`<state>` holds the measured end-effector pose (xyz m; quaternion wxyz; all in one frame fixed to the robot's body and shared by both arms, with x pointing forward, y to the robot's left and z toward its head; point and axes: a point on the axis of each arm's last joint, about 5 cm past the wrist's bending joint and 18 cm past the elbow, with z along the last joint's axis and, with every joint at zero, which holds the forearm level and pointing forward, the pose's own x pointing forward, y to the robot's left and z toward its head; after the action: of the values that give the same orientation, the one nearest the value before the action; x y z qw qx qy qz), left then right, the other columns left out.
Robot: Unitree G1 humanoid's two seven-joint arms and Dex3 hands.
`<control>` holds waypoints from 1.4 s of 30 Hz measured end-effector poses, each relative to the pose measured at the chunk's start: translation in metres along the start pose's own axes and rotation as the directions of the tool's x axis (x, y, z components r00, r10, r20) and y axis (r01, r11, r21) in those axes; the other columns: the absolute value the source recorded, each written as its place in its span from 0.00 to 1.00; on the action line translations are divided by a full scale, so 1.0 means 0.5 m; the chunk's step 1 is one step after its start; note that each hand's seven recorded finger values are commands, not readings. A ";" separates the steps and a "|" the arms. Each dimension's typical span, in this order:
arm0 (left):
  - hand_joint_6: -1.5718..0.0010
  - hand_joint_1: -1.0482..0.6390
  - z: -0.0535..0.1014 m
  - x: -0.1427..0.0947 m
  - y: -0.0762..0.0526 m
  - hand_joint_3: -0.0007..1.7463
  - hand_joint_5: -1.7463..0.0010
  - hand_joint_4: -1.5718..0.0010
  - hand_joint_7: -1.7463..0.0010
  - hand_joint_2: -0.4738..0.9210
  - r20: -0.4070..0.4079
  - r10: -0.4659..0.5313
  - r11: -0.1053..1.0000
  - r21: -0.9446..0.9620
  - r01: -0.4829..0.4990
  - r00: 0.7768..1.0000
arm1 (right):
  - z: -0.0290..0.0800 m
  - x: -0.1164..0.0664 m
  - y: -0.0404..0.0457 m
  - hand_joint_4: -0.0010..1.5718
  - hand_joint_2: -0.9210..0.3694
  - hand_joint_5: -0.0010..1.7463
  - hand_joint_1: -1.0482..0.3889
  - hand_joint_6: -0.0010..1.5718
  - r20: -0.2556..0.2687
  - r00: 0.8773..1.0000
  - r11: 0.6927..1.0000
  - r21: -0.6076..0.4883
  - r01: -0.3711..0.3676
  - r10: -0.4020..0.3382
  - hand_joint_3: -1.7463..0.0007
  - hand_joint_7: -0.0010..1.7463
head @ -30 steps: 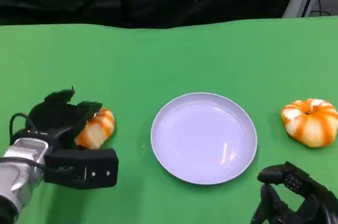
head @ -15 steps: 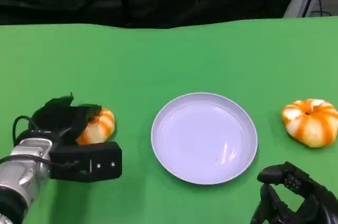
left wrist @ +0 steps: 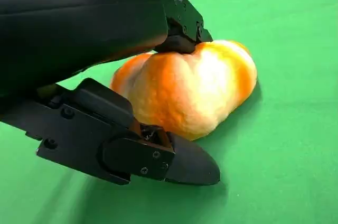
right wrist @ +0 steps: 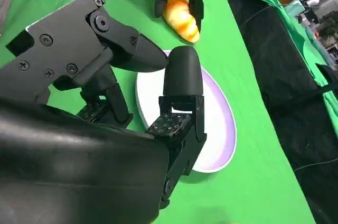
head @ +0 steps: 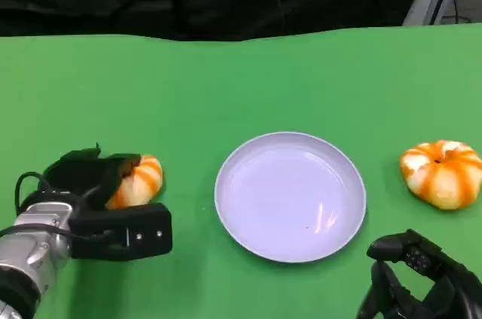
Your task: Grasp the bread from the table and place it into the plate.
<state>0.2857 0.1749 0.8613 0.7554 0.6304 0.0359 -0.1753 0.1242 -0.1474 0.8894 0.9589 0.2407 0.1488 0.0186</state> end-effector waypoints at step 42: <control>0.57 0.56 0.137 -0.027 0.121 0.48 0.00 0.51 0.04 0.83 0.391 0.440 0.884 -0.348 -0.313 0.808 | 0.006 -0.004 -0.004 0.59 0.33 0.91 0.61 0.54 0.003 1.000 1.000 -0.003 0.004 -0.004 0.34 0.78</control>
<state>0.2804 0.1206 0.9357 0.8395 0.4572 -0.2472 -0.1581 0.1233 -0.1505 0.8914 0.9596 0.2388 0.1479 0.0167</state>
